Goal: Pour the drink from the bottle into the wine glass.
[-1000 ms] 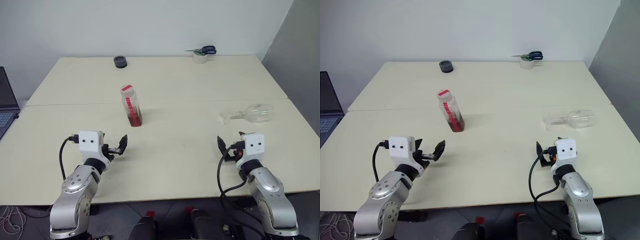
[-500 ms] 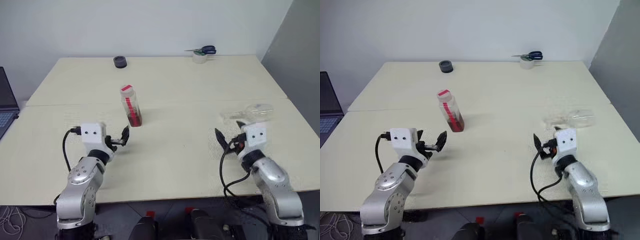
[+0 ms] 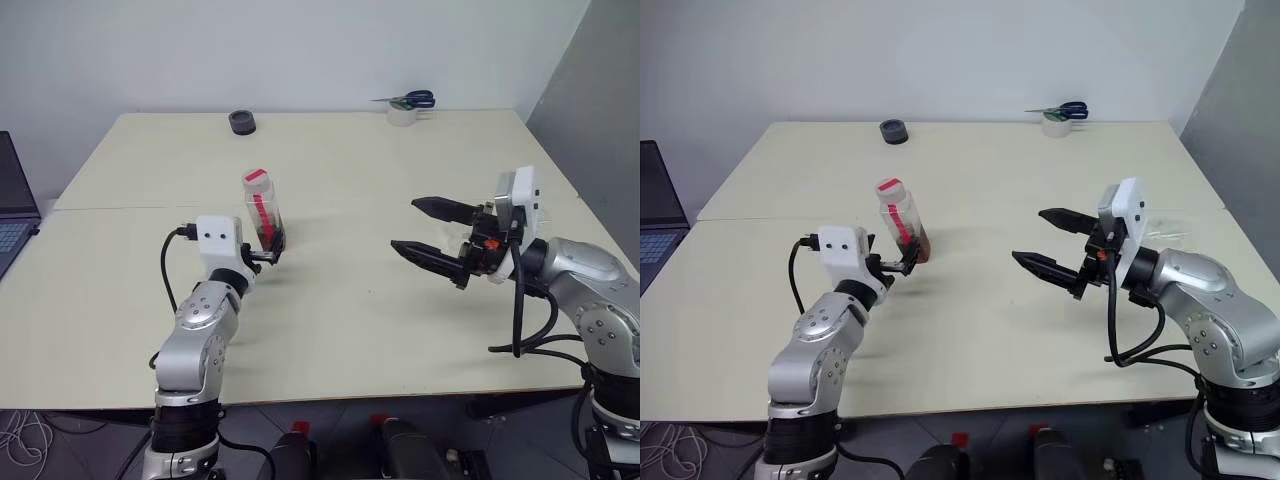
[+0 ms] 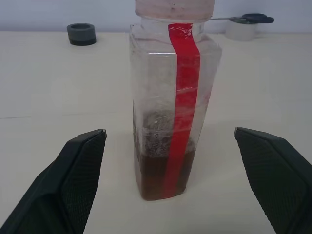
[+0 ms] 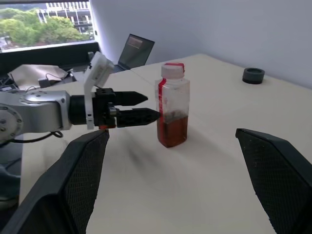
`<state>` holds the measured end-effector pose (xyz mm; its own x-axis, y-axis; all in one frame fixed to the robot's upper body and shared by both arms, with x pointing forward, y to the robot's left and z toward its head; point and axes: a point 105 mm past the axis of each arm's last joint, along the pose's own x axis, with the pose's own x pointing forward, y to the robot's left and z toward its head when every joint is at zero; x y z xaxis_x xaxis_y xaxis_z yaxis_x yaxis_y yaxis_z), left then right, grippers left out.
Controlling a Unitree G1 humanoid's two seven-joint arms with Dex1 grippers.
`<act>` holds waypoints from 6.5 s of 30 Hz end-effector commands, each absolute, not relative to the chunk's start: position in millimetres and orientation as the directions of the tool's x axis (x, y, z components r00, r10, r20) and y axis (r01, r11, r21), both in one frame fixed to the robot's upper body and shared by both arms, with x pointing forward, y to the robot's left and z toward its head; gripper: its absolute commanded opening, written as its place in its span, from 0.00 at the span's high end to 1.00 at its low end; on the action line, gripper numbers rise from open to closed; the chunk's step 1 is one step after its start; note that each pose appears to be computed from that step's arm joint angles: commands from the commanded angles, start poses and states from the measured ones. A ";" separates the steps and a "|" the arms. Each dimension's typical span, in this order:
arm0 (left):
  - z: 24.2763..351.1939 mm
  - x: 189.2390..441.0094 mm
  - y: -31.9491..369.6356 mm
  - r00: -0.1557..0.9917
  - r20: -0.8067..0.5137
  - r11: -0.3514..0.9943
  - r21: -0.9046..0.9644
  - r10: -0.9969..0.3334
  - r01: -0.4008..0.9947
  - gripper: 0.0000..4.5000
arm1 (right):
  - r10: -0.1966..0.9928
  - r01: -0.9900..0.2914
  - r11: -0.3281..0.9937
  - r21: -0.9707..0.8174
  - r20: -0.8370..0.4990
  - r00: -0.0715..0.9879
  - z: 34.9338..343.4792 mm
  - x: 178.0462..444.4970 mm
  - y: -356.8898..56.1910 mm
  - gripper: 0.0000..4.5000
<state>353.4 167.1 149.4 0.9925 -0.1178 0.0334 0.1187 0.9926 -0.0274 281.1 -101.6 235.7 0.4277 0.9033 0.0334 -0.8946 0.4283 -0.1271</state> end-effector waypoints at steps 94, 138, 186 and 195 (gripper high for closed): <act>245.0 309.3 57.9 0.149 -0.006 0.145 0.193 -0.989 0.970 0.60 | 0.919 -0.930 0.363 -0.052 0.182 0.349 301.3 270.3 -59.1 0.00; 245.7 282.4 44.2 0.045 -0.027 0.039 0.204 -0.999 0.978 0.60 | 0.962 -0.936 -0.195 -0.292 -0.242 -0.125 261.5 303.6 -61.9 0.60; 255.1 292.2 39.0 0.082 0.033 0.088 0.239 -0.996 0.967 0.60 | 0.945 -0.950 0.308 -0.061 0.132 0.298 296.0 249.5 -56.9 0.68; 256.5 293.6 39.0 0.085 0.035 0.091 0.238 -0.996 0.967 0.60 | 0.948 -0.950 0.301 -0.082 0.130 0.289 295.1 249.6 -59.8 0.99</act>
